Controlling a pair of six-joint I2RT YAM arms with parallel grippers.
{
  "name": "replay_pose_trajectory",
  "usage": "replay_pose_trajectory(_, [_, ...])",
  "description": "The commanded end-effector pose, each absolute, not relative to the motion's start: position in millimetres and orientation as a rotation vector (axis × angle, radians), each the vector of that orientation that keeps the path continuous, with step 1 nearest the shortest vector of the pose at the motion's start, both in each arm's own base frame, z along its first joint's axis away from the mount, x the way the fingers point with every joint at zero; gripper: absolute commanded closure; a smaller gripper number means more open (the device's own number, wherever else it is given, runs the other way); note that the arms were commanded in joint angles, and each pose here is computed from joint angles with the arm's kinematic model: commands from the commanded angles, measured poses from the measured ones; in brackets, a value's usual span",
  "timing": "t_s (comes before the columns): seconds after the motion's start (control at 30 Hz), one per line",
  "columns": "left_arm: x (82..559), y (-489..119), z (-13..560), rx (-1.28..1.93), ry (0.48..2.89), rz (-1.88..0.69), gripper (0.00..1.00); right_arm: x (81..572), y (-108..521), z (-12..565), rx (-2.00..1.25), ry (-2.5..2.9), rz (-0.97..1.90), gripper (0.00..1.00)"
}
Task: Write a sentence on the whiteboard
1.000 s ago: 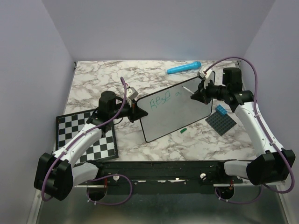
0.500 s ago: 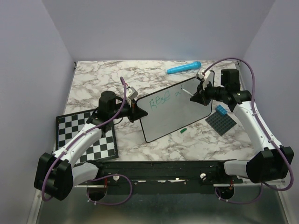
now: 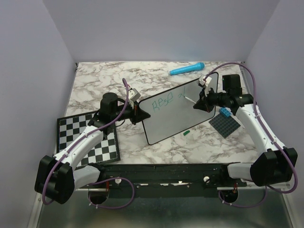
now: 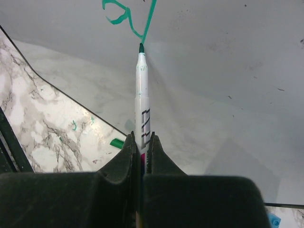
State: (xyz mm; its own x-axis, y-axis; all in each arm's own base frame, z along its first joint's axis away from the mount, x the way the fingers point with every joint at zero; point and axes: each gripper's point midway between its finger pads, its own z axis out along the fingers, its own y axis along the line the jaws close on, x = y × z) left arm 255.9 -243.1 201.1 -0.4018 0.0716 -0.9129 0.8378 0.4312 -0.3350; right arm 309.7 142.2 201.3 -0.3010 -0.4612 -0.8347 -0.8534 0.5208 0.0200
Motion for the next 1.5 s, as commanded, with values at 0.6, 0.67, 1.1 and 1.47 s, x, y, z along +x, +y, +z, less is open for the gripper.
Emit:
replay_pose_trajectory(0.6, [254,-226,149,0.810,1.959,-0.933,1.00,335,126,226,-0.953,1.942,0.513,0.99])
replay_pose_trajectory(0.67, [254,-226,149,0.812,1.958,-0.934,1.00,334,125,225,-0.956,1.941,0.511,0.99])
replay_pose_trajectory(1.1, [254,-227,150,0.813,1.953,-0.935,1.00,316,131,201,-1.030,1.967,0.606,1.00])
replay_pose_trajectory(1.47, [254,-227,149,0.814,1.957,-0.937,1.00,314,143,201,-1.052,1.961,0.655,1.00])
